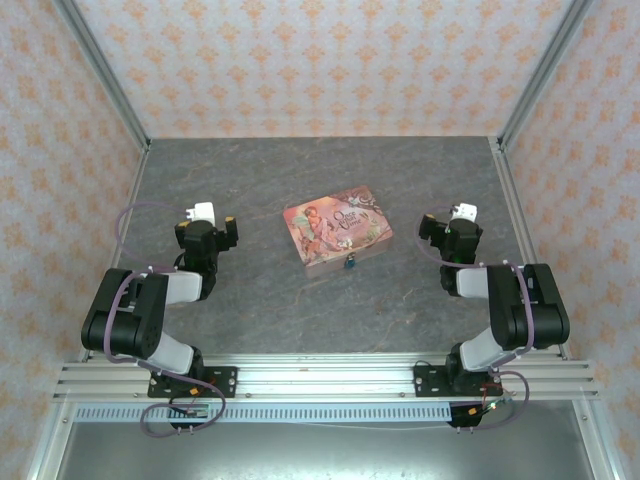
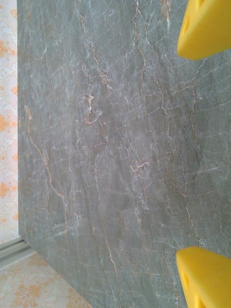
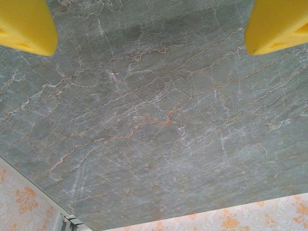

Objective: Unlock the padlock with the key

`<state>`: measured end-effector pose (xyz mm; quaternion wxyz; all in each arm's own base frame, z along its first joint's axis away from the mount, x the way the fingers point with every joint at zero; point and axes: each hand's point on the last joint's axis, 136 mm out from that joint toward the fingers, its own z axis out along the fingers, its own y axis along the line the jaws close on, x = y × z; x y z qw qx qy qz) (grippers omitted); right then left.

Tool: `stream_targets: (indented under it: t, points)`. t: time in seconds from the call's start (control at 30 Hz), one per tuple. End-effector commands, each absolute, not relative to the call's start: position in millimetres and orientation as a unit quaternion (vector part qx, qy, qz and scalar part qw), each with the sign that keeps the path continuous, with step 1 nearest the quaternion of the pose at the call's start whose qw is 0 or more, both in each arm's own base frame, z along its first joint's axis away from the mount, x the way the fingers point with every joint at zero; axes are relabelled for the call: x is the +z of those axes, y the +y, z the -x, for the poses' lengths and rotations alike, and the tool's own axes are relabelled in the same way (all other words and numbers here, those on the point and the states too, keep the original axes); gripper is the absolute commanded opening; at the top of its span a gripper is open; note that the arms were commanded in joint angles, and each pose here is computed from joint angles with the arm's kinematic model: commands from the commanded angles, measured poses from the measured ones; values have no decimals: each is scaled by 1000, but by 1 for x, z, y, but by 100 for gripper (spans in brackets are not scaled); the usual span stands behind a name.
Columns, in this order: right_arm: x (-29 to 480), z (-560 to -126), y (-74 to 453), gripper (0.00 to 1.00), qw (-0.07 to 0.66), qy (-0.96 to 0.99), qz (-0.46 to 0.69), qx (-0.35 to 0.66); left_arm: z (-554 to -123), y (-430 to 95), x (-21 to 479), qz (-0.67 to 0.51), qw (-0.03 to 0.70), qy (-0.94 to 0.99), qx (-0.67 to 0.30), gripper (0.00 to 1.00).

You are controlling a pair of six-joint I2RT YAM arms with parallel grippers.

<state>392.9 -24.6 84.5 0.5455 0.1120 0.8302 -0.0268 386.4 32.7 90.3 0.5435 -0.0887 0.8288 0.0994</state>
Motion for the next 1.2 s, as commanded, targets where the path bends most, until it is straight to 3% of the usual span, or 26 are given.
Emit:
stream_targets:
  t: [0.0,0.37,0.57,0.67,0.97,1.17]
  points:
    - [88,-394,-26,99,550,827,-116,-34,-390,32,95,92,548,826,95,100]
    - [95,-394,-27,99,552,825,-118,-26,-390,34,101,95,547,826,96,100]
    - [136,-381,-22,99,545,829,-127,-5,-382,25,149,84,556,822,92,100]
    - [155,-366,-8,100,530,835,-138,45,-377,7,176,116,575,810,23,100]
    - [125,-271,63,83,334,903,-194,189,-353,-121,196,120,517,820,-214,100]
    - [85,-208,95,73,211,925,-217,231,-335,-172,197,109,501,815,-270,100]
